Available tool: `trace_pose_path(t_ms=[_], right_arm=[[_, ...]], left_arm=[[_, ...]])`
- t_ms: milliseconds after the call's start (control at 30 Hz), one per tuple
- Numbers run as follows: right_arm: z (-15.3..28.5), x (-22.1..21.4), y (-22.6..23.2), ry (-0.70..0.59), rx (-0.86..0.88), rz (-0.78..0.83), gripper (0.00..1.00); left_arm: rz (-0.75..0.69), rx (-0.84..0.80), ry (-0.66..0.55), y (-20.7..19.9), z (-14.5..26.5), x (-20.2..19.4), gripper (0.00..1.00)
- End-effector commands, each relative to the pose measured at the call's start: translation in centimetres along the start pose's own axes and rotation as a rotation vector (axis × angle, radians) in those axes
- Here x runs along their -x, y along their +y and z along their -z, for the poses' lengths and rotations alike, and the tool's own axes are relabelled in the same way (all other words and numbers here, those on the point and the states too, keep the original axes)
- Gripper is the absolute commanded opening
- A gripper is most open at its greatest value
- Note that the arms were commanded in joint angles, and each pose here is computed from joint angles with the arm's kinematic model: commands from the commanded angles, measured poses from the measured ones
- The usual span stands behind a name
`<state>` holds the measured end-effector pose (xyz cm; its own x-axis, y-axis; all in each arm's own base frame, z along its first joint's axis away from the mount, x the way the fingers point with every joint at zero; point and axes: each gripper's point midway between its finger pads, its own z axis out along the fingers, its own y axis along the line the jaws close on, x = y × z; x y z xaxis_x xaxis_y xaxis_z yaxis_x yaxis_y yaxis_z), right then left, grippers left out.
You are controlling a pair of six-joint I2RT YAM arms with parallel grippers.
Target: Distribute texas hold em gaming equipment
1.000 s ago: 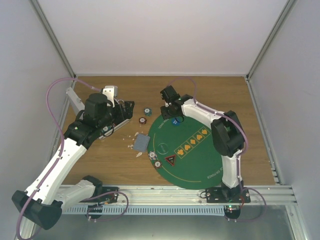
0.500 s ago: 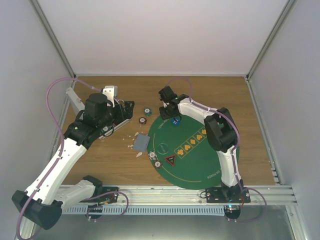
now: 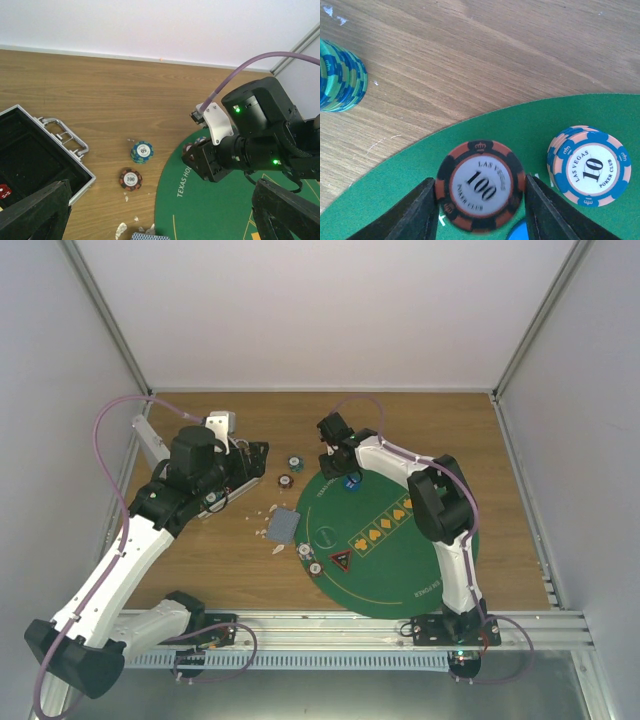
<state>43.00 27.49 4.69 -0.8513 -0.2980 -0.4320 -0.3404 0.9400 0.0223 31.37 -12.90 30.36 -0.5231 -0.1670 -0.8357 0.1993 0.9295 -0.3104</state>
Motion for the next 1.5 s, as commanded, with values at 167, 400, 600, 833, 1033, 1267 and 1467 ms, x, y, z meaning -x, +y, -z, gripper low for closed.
trace_pose_path(t_ms=[167,400,600,833,1033,1267,1467], right_arm=[[0.3,1.2,-0.8,-0.023,-0.024,0.010,0.51],[3.0,3.1,0.3,-0.092,0.024,0.035,0.54],[4.6,2.1,4.6,-0.106,0.116,0.099,0.57],[4.5,-0.3,11.2,-0.085,0.193,0.165,0.65],[3.1,-1.2,13.6,-0.065,0.186,0.171,0.78],[1.3,-1.6,13.4,-0.049,0.142,0.168,0.80],[-0.5,-1.5,13.5,-0.034,0.117,0.169,0.80]], left_arm=[[-0.005,-0.009,-0.056,-0.3,0.4,1.7,0.99],[-0.003,-0.011,-0.057,-0.3,0.5,1.7,0.99],[0.002,-0.015,-0.059,-0.3,0.6,1.7,0.99],[0.005,-0.018,-0.058,-0.4,0.7,1.6,0.99],[0.012,-0.024,-0.057,-0.5,0.8,1.6,0.99],[0.016,-0.029,-0.056,-0.6,0.9,1.6,0.99],[0.019,-0.033,-0.057,-0.6,0.9,1.6,0.99]])
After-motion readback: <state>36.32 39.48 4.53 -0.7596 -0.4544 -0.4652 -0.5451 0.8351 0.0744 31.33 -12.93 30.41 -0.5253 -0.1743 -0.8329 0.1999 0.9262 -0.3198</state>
